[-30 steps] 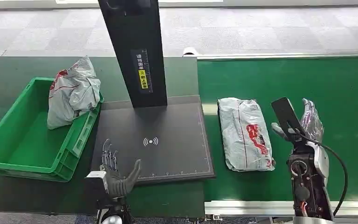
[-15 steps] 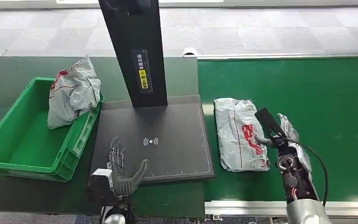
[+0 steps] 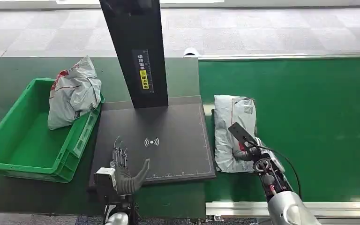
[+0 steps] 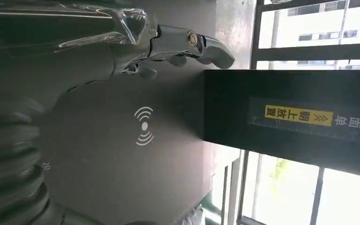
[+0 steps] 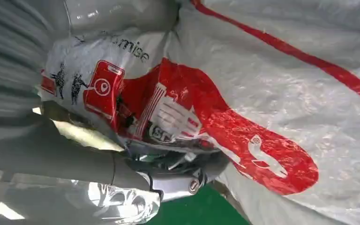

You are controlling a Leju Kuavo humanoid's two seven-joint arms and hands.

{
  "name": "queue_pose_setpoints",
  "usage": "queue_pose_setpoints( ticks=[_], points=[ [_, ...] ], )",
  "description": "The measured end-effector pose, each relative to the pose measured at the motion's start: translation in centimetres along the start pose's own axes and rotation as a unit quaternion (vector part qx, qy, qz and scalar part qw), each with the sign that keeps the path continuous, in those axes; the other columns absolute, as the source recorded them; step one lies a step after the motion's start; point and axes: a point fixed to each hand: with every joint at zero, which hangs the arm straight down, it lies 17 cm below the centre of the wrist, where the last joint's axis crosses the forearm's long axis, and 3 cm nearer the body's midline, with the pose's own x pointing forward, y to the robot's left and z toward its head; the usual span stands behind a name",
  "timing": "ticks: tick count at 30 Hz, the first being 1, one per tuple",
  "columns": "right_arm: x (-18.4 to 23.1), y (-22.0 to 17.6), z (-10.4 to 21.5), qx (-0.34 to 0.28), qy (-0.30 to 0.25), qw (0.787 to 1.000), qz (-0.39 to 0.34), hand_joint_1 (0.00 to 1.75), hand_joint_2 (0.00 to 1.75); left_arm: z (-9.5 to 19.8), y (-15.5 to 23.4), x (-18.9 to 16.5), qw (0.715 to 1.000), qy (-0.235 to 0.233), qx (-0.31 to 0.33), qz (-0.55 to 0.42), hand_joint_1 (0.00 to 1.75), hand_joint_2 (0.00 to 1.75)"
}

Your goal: Moved the parcel from conveyor to table for the left to box.

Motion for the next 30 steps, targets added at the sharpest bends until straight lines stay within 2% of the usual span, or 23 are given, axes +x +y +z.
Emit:
queue_pose_setpoints(
  ticks=[7, 18, 22, 27, 30],
  points=[
    [0.7, -0.6, -0.1, -0.015, -0.016, 1.0, -0.009, 1.75, 1.75, 0.0, 0.3, -0.2, 1.0, 0.003, 0.007, -0.002, 0.0, 1.75],
    [4.0, -3.8, 0.2, -0.098, -0.1, 0.989, -0.05, 1.75, 1.75, 0.0, 1.0, -0.3, 1.0, 0.004, 0.023, -0.015, 0.0, 1.75],
    [8.0, -9.0, 2.3, -0.196, -0.183, 0.96, -0.074, 1.75, 1.75, 0.4, 2.7, -0.1, 0.998, -0.001, 0.054, -0.043, 0.0, 1.75],
    [13.6, -15.6, 9.1, -0.304, -0.282, 0.906, -0.09, 1.75, 1.75, 0.5, 5.7, 1.3, 0.992, -0.016, 0.105, -0.061, 0.0, 1.75],
    [15.6, -16.9, 13.1, -0.337, -0.329, 0.877, -0.094, 1.75, 1.75, 0.4, 7.4, 1.6, 0.989, -0.015, 0.136, -0.063, 0.0, 1.75]
  ],
)
